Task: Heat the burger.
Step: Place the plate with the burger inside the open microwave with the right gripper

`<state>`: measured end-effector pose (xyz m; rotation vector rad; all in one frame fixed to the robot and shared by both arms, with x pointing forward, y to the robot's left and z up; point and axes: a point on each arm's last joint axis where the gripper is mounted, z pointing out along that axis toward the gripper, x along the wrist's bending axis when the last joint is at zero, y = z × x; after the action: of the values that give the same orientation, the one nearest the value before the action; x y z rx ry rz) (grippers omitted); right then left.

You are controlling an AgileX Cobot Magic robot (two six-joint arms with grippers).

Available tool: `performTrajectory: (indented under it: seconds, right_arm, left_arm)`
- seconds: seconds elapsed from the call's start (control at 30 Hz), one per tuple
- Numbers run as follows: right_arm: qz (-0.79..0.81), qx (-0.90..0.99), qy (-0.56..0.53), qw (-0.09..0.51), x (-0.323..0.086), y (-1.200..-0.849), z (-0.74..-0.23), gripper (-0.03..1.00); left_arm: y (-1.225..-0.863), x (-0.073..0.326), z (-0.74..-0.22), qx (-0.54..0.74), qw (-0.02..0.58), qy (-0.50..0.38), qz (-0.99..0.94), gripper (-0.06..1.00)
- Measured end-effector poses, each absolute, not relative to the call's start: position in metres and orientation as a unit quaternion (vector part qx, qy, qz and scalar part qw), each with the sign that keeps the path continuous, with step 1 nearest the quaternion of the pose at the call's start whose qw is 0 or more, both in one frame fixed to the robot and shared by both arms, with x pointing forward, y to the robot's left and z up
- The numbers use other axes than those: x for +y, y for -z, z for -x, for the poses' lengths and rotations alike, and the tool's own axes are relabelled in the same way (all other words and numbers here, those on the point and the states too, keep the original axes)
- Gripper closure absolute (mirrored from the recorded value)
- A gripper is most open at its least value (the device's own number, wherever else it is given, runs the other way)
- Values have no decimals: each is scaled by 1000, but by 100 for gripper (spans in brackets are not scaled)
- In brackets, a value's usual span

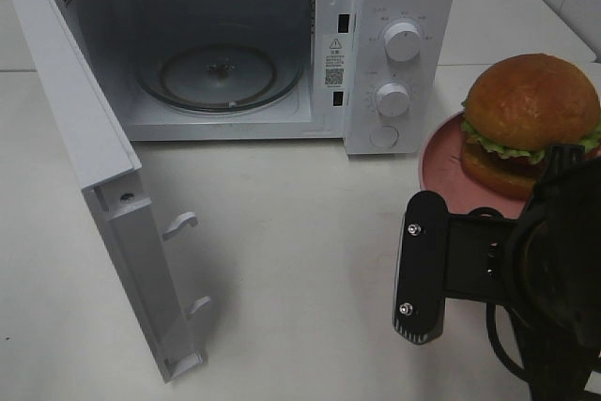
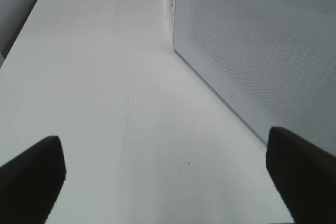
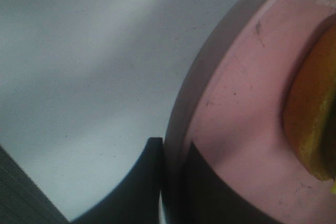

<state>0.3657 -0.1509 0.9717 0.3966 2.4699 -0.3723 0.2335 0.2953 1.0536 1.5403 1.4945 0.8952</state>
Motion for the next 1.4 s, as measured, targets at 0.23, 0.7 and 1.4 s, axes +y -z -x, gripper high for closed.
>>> performTrajectory:
  seconds: [0.23,0.7,1.4]
  right_arm:
    - [-80,945,123,293,-144,-970,-367,91]
    - [54,948,71,305,-128,-969,-372,91]
    - [224,926,-7,304,-106,-967,-369,88]
  left_arm:
    - [-1054,295,-233,590,397,-353,-608,-3]
    - [-1054,295,-233,590,397,-353,-608,-3]
    - [-1054,295,-233,590,397,-353,-608,-3]
